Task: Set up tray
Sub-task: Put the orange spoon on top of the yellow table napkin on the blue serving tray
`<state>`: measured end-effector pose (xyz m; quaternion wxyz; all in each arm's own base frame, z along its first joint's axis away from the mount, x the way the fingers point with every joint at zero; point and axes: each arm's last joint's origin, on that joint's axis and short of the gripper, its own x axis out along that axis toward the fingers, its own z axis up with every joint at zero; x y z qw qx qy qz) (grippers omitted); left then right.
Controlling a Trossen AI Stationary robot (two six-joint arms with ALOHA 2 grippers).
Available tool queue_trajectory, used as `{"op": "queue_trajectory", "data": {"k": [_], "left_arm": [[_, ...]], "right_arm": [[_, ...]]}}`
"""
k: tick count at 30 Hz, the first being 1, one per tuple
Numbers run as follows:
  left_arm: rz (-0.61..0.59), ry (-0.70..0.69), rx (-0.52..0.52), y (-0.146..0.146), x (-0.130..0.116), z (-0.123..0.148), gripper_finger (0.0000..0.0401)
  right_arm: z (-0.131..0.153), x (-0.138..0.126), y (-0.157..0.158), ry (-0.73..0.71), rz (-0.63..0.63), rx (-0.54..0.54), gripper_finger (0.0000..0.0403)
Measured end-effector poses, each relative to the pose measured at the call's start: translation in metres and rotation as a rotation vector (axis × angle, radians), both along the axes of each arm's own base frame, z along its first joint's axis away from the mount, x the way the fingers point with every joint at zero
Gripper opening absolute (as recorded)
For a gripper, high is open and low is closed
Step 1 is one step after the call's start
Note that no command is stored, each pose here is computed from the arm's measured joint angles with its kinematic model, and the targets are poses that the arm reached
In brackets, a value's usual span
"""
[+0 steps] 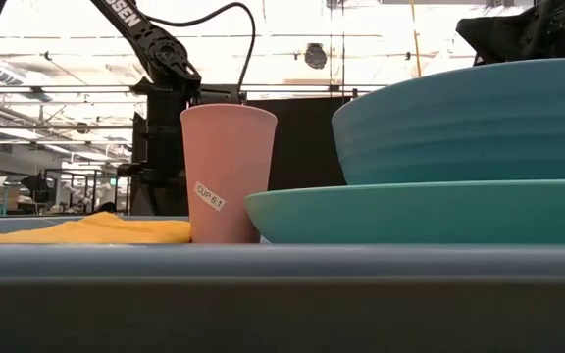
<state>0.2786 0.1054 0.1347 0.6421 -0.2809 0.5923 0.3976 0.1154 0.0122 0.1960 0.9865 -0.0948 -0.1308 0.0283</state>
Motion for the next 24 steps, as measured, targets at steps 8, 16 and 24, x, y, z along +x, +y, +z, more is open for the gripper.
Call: {"op": "queue_trajectory", "data": {"k": [8,16,24], "left_arm": [[-0.073,-0.01,0.054,-0.002,0.004,0.002,0.0009],[-0.08,-0.092,0.152,-0.009,-0.006,0.041,0.0008],[-0.07,-0.258,0.169,-0.055,-0.031,0.1,0.0008]], "right_arm": [[0.0,0.0,0.0,0.0,0.0,-0.001,0.0],[0.0,0.0,0.0,0.0,-0.001,-0.004,0.0],[-0.005,0.001,0.0,0.051,-0.002,-0.014,0.0]]}}
